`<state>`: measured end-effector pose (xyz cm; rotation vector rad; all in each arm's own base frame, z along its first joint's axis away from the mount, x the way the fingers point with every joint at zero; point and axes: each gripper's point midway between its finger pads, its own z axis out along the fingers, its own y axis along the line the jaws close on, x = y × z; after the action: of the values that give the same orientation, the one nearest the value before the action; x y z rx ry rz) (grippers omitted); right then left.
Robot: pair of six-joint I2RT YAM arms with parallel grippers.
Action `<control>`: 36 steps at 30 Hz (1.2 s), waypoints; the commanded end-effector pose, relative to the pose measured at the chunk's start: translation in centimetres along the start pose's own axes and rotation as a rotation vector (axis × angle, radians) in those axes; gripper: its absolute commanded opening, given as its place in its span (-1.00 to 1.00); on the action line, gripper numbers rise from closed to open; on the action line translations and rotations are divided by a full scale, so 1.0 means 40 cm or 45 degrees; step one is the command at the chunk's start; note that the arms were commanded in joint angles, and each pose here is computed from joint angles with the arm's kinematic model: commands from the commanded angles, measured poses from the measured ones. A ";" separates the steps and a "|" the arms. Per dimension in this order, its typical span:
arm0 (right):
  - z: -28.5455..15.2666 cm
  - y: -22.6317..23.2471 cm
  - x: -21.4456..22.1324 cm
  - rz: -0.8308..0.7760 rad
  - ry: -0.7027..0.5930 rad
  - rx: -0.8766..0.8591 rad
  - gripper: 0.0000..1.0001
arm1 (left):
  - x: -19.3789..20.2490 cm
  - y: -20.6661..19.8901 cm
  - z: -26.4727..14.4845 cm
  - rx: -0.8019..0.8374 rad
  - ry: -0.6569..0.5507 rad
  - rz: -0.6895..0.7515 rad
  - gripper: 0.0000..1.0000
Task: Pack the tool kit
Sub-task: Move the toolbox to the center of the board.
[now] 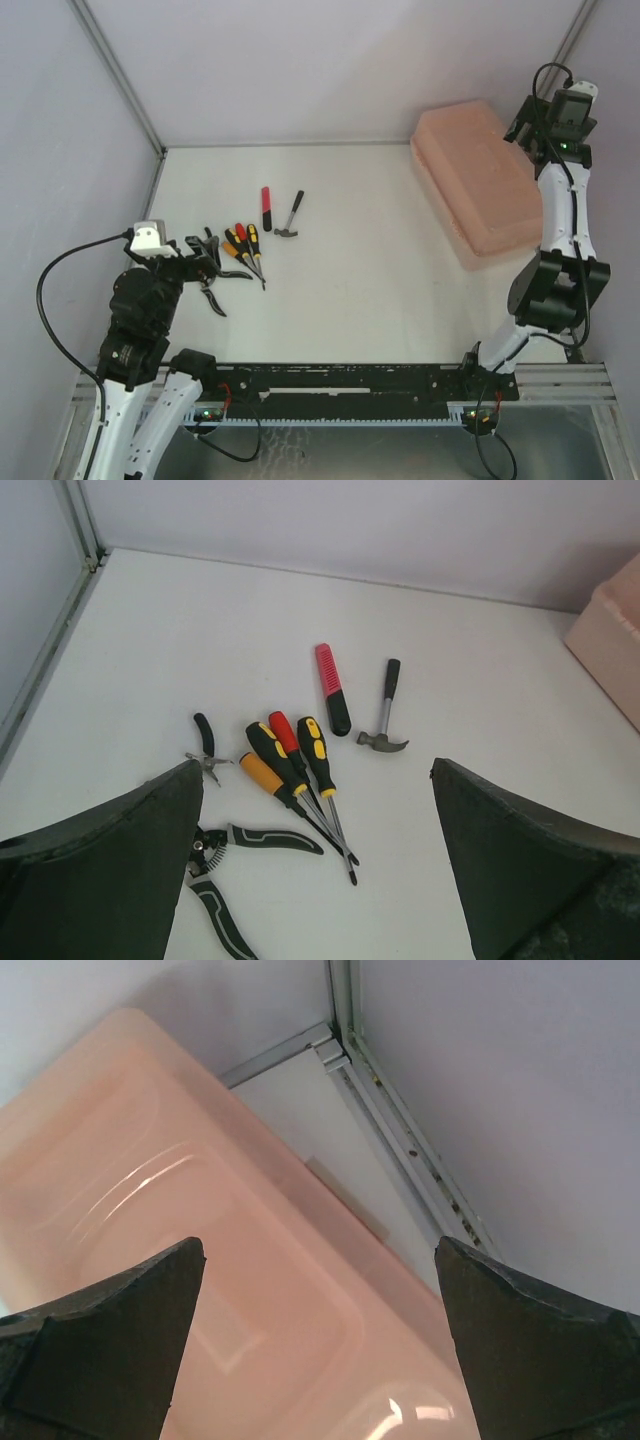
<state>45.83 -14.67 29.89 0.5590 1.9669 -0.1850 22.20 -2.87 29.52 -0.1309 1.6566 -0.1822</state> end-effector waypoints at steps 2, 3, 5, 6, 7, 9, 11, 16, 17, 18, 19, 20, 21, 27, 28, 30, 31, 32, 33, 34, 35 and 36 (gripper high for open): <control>0.094 -0.002 -0.080 -0.054 -0.089 0.018 0.98 | -0.024 -0.027 0.003 0.065 -0.045 -0.031 1.00; 0.113 0.004 -0.076 -0.074 -0.060 -0.009 0.98 | -0.024 -0.027 0.003 0.066 -0.047 -0.030 1.00; 0.150 0.023 -0.059 -0.102 0.015 -0.061 0.98 | -0.023 -0.027 0.003 0.067 -0.047 -0.028 1.00; 0.178 0.035 -0.012 -0.118 0.116 -0.098 0.98 | -0.023 -0.026 0.003 0.066 -0.048 -0.028 1.00; 0.189 0.054 0.005 -0.126 0.166 -0.150 0.96 | -0.024 -0.028 0.003 0.073 -0.049 -0.028 1.00; 0.198 0.086 0.051 -0.134 0.259 -0.216 0.91 | -0.021 -0.029 0.005 0.078 -0.044 -0.029 1.00; 0.203 0.107 0.103 -0.145 0.331 -0.249 0.91 | -0.015 -0.030 0.007 0.080 -0.033 -0.031 1.00; 0.159 0.161 0.214 -0.168 0.454 -0.377 0.88 | -0.003 -0.032 0.013 0.084 -0.010 -0.030 1.00; 0.142 0.168 0.223 -0.169 0.454 -0.398 0.88 | -0.003 -0.032 0.013 0.084 -0.007 -0.029 1.00; 0.123 0.174 0.234 -0.160 0.464 -0.423 0.88 | 0.000 -0.033 0.014 0.088 -0.001 -0.029 1.00; 0.104 0.179 0.241 -0.147 0.467 -0.444 0.88 | 0.001 -0.034 0.015 0.090 0.003 -0.028 1.00; 0.086 0.178 0.255 -0.137 0.478 -0.453 0.88 | 0.004 -0.034 0.016 0.090 0.008 -0.027 1.00; 0.061 0.184 0.262 -0.129 0.483 -0.484 0.88 | 0.005 -0.035 0.016 0.093 0.010 -0.027 1.00; -0.082 0.222 0.345 -0.189 0.508 -0.580 0.88 | 0.013 -0.047 0.020 0.124 0.033 -0.030 1.00; -0.104 0.234 0.366 -0.204 0.525 -0.598 0.88 | 0.014 -0.049 0.021 0.129 0.036 -0.030 1.00; -0.145 0.253 0.407 -0.249 0.559 -0.609 0.88 | 0.018 -0.052 0.024 0.136 0.045 -0.033 1.00; -0.162 0.259 0.423 -0.278 0.572 -0.593 0.88 | 0.020 -0.054 0.025 0.141 0.050 -0.034 1.00; -0.176 0.262 0.432 -0.300 0.573 -0.566 0.87 | 0.021 -0.056 0.025 0.146 0.053 -0.035 1.00; -0.191 0.266 0.438 -0.324 0.573 -0.545 0.87 | 0.022 -0.057 0.025 0.148 0.055 -0.037 1.00; -0.209 0.272 0.439 -0.348 0.562 -0.542 0.85 | 0.023 -0.058 0.026 0.151 0.058 -0.037 1.00; -0.225 0.281 0.431 -0.363 0.532 -0.546 0.85 | 0.024 -0.057 0.026 0.149 0.058 -0.036 1.00; -0.241 0.288 0.415 -0.363 0.488 -0.549 0.85 | 0.025 -0.058 0.026 0.152 0.060 -0.038 1.00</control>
<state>40.55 1.64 21.03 0.0720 2.3101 0.1857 22.67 -4.81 28.75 -0.0611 1.7032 -0.2695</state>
